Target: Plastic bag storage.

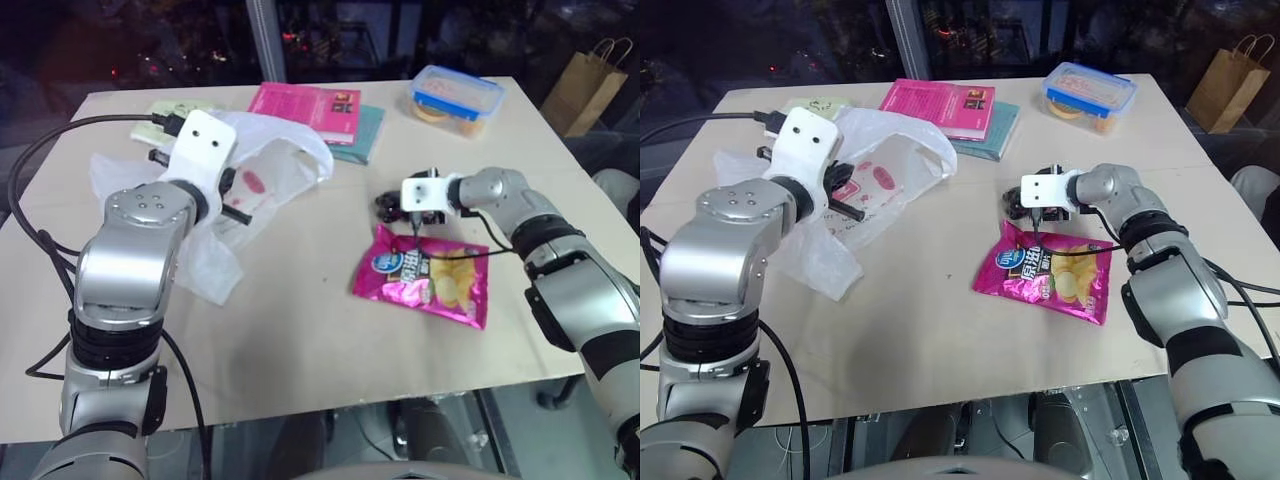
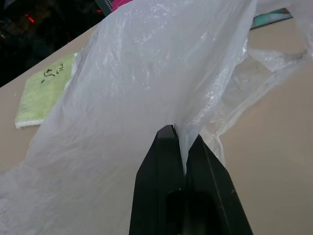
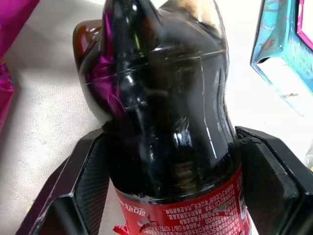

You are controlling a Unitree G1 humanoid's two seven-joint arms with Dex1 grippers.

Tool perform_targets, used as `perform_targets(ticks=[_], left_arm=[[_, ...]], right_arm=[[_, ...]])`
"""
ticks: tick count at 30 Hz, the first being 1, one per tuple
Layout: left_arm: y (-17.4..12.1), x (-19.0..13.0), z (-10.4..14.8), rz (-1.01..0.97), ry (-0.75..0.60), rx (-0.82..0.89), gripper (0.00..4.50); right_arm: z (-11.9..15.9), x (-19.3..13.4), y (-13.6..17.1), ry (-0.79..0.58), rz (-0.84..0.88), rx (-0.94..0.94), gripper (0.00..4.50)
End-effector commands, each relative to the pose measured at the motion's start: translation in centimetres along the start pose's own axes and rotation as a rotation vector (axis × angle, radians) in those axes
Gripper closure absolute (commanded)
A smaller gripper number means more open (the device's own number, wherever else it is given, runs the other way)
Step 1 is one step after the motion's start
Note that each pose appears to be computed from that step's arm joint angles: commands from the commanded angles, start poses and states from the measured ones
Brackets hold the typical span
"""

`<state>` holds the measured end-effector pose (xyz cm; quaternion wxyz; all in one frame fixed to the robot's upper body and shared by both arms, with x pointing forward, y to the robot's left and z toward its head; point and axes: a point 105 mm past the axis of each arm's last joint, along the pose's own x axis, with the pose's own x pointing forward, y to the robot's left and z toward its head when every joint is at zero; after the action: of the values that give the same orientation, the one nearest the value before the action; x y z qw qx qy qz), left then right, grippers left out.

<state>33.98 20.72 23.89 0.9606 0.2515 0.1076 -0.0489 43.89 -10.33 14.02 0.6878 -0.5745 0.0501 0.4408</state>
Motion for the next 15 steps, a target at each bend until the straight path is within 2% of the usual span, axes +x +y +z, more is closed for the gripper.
perform_targets(ticks=[1,9,15], left_arm=[[0.5,-0.9,1.0,0.025,-0.046,0.004,4.5],[-0.2,-0.6,1.5,-0.017,-0.061,-0.029,4.5],[-0.8,0.0,2.3,-0.051,-0.081,-0.054,4.5]], right_arm=[[-1.8,-0.6,1.4,0.035,0.039,-0.016,1.37],[2.6,-5.0,-3.6,-0.254,-0.111,0.135,1.37],[6.1,-8.6,-4.3,-0.394,-0.201,0.302,1.37]])
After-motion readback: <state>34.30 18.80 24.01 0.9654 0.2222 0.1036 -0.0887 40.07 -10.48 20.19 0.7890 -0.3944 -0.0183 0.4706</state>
